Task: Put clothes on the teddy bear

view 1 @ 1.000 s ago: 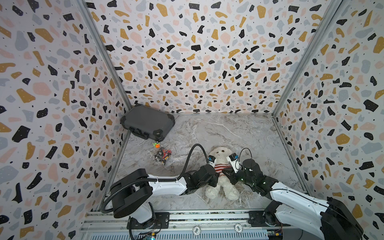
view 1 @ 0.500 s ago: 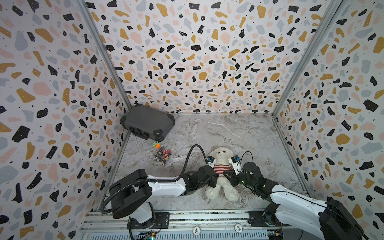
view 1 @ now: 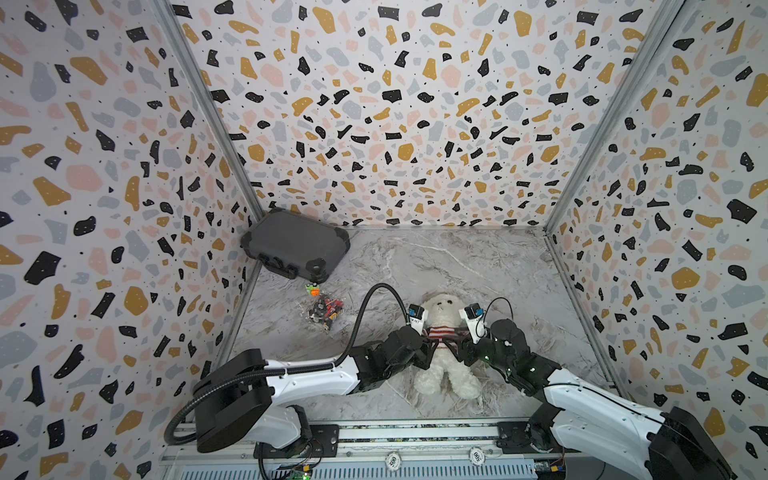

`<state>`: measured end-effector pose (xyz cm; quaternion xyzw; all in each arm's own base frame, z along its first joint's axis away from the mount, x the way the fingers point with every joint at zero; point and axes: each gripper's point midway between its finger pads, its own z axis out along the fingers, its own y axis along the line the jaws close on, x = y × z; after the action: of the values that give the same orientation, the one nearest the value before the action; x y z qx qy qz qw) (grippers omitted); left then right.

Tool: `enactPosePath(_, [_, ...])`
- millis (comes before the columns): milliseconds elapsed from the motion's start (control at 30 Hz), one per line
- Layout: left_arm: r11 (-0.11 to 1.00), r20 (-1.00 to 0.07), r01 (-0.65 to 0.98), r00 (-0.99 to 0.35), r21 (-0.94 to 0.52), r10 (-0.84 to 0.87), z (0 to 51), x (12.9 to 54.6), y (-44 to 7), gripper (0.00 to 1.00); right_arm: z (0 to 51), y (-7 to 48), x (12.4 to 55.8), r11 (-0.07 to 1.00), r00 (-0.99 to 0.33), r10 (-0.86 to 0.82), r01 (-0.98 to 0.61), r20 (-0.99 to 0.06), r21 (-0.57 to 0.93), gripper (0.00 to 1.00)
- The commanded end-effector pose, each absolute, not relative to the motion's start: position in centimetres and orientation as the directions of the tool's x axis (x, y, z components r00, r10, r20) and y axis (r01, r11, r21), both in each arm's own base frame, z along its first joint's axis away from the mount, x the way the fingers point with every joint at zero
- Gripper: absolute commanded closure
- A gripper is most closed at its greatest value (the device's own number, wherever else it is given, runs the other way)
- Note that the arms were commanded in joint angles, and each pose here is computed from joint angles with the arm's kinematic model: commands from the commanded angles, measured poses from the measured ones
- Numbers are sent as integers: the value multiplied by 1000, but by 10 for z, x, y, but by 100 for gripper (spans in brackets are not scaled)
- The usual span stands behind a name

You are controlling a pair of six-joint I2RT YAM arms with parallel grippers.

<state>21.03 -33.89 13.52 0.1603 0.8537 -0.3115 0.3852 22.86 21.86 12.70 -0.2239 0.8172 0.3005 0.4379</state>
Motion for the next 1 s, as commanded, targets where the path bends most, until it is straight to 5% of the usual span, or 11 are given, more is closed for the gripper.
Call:
enactPosePath(0, [808,-797,483,-603,-338,27,150,220,-318,58,152,209,245,747,-452,-79,-617,-888,247,40])
enactPosePath(233, [864,-825,370,-559,-341,-87,174,240,-263,44,174,181,266,795,-382,-60,-577,-922,187,29])
enactPosePath(600, [956,-873,106,-445,-273,-200,187,264,-160,7,188,128,294,885,-308,32,-433,-951,170,21])
enactPosePath(867, [977,-904,-47,-374,-207,-209,190,274,-112,0,192,99,302,930,-262,88,-325,-961,173,14])
enactPosePath(967, [977,-910,-102,-356,-189,-213,188,279,-97,0,194,88,305,939,-235,112,-292,-966,180,2])
